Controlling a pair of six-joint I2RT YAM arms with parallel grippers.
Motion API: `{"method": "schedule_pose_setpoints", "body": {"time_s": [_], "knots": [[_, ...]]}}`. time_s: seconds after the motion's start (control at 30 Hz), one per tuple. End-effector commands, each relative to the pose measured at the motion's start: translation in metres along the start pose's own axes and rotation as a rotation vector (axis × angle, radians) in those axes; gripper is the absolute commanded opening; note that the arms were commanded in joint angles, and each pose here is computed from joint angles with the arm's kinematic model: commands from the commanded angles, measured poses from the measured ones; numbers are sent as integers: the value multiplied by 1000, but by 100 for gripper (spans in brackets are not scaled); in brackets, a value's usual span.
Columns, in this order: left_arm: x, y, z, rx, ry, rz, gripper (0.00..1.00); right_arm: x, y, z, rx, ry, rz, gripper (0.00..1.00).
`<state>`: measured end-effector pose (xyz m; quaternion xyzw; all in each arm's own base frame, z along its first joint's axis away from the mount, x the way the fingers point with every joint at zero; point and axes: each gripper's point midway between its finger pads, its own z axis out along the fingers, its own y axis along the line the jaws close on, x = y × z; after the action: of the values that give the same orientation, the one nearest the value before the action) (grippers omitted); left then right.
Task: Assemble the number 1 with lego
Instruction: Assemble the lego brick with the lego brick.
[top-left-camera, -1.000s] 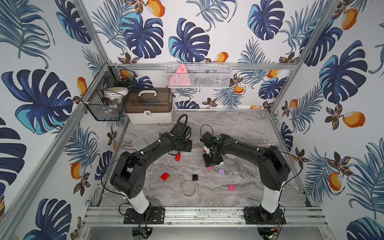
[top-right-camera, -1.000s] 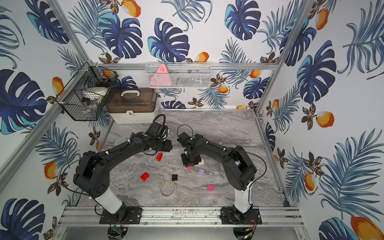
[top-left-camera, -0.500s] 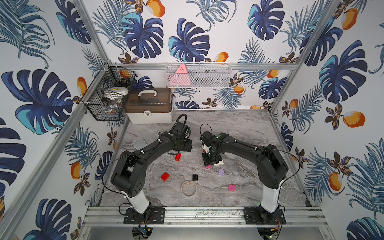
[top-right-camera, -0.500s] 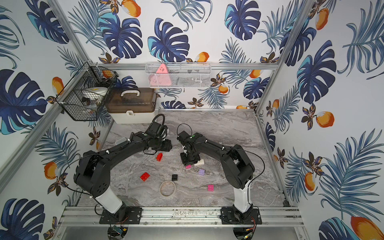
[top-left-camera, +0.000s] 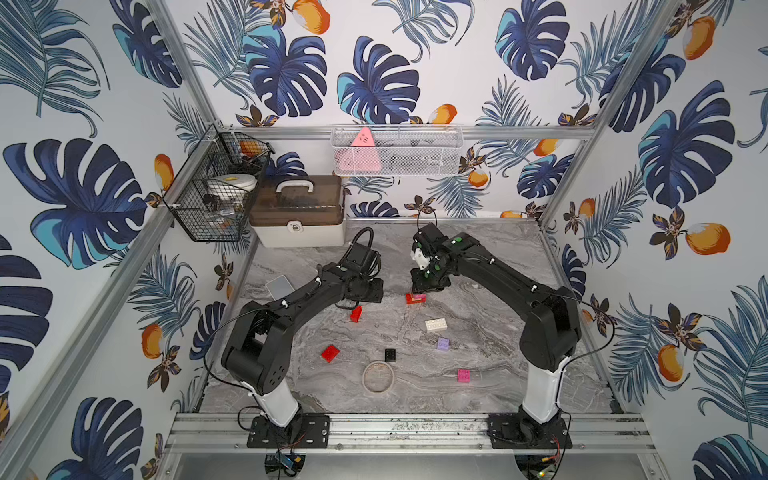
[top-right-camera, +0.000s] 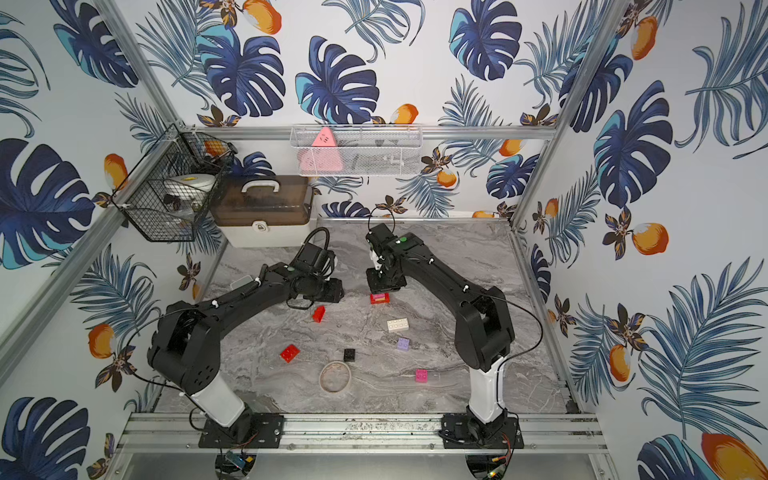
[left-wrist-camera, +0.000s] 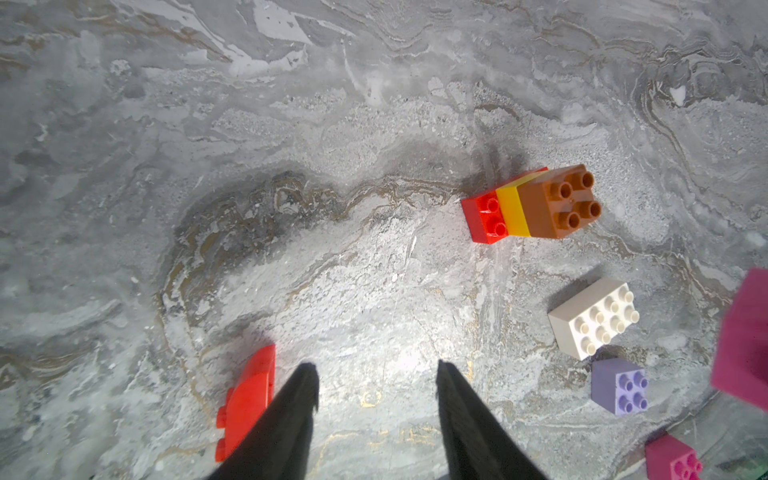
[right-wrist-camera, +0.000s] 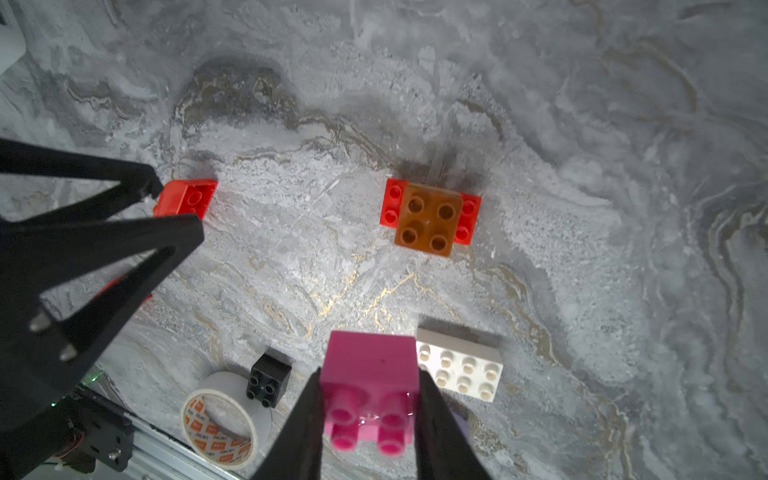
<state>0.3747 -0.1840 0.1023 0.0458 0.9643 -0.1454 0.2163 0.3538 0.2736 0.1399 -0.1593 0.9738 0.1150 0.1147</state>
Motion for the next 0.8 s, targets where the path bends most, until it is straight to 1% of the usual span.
{"method": "schedule_pose_setpoints", "body": {"time_s": [0.0, 0.07, 0.33, 0.77], "knots": [[-2, 0, -2, 0, -4, 2, 53, -2, -9, 7, 25, 43, -21, 14], [-2, 1, -2, -2, -3, 3, 53, -6, -12, 19, 35, 63, -16, 14], [-1, 0, 0, 2, 5, 4, 52, -11, -20, 37, 52, 83, -12, 14], [0, -2, 1, 18, 5, 9, 52, -16, -20, 41, 44, 78, -21, 14]]}}
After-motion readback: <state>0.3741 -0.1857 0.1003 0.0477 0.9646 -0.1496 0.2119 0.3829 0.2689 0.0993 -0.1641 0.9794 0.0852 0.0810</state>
